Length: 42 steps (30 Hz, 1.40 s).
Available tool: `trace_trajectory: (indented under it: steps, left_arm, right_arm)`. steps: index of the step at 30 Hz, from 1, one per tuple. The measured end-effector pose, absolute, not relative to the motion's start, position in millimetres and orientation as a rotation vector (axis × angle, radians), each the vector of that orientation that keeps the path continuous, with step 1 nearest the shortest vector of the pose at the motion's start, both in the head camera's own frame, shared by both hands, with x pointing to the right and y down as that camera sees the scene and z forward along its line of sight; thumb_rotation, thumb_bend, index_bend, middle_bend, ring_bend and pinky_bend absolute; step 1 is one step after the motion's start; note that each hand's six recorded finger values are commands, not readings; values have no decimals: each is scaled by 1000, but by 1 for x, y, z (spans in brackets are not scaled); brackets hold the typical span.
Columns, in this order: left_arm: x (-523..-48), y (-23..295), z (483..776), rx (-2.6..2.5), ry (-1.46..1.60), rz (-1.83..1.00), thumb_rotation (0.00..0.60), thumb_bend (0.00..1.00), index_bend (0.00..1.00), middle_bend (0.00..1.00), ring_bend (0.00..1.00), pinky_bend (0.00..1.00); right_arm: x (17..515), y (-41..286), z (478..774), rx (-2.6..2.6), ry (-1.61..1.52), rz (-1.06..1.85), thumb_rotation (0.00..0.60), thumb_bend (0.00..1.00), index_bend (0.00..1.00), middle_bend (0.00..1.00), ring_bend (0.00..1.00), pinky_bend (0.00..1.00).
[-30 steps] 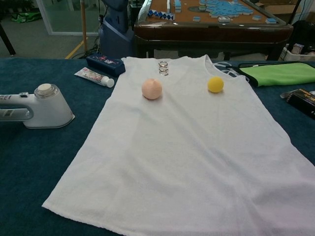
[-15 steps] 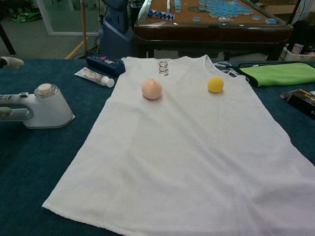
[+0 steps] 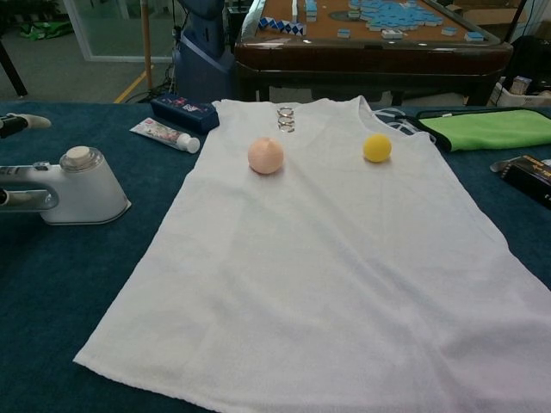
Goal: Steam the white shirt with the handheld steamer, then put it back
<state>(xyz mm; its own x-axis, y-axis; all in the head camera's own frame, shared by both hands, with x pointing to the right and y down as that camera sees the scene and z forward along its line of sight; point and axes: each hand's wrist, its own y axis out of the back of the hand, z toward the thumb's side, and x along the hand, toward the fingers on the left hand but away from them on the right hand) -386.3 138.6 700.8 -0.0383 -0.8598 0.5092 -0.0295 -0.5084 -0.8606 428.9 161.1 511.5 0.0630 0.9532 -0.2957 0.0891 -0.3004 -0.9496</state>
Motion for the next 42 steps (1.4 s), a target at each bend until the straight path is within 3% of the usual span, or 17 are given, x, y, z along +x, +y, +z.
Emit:
trace_trajectory:
  steps: [6, 13, 27, 36, 42]
  left_arm:
    - [-388, 132, 712, -1572, 965, -1628, 600, 204, 107, 54, 56, 109]
    - [-392, 127, 723, -1561, 986, -1630, 600, 205, 182, 149, 132, 110]
    - [-401, 110, 739, -1507, 990, -1603, 600, 205, 345, 311, 299, 215]
    - [-395, 102, 753, -1511, 942, -1586, 600, 205, 499, 412, 396, 332]
    - [-390, 105, 755, -1538, 934, -1547, 600, 205, 635, 506, 469, 521]
  right_arm:
    - [431, 162, 512, -1526, -1087, 1350, 600, 220, 6, 151, 4, 0]
    - [433, 163, 513, -1525, -1089, 1360, 600, 220, 6, 152, 4, 0]
    - [436, 164, 517, -1530, -1089, 1380, 600, 220, 6, 152, 4, 0]
    - [438, 164, 519, -1528, -1094, 1394, 600, 220, 6, 151, 4, 0]
    - [437, 164, 520, -1532, -1089, 1400, 600, 220, 6, 152, 4, 0]
